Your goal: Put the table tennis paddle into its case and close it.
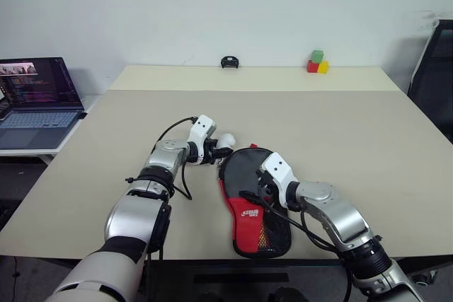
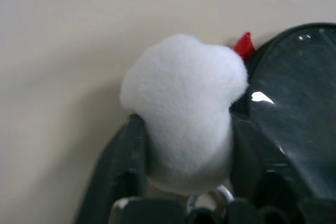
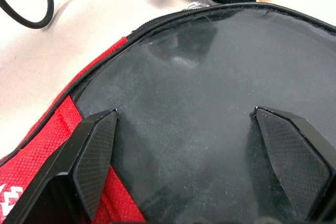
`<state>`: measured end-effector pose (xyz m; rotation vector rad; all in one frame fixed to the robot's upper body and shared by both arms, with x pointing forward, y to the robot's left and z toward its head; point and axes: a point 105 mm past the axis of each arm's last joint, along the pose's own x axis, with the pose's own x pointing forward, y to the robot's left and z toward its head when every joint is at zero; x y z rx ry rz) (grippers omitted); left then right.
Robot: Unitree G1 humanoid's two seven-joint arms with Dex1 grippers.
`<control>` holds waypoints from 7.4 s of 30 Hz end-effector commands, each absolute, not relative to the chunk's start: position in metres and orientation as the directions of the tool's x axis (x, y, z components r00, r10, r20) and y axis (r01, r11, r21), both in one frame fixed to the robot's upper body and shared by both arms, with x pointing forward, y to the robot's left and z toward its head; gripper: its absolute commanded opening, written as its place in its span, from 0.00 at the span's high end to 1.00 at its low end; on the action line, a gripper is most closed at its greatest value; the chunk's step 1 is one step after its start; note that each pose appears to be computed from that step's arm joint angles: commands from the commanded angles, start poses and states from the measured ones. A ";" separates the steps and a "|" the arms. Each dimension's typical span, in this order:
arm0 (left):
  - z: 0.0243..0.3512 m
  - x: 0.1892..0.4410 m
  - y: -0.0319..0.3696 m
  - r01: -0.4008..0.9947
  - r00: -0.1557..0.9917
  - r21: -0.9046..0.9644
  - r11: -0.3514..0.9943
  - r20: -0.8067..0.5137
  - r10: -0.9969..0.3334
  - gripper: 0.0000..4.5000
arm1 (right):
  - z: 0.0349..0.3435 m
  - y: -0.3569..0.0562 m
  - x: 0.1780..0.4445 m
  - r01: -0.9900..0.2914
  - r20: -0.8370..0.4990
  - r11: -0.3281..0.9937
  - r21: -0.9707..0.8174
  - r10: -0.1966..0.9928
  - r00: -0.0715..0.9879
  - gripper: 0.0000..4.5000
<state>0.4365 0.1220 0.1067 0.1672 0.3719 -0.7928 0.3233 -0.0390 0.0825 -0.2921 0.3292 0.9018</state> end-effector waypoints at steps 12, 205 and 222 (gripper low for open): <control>0.144 0.455 0.099 0.687 0.712 0.127 0.715 -0.312 -0.629 0.01 | 0.032 -0.054 0.311 -0.791 -0.569 0.610 -0.040 0.638 0.520 0.00; 0.077 0.367 0.029 0.964 0.230 0.214 0.159 -0.366 -0.902 0.00 | 0.204 -0.150 0.324 -0.592 -0.136 0.801 -0.086 0.579 0.804 0.00; 0.069 0.365 0.028 0.965 0.222 0.218 0.148 -0.374 -0.900 0.00 | 0.181 -0.123 0.443 -0.437 -0.152 0.880 0.185 0.465 0.872 0.00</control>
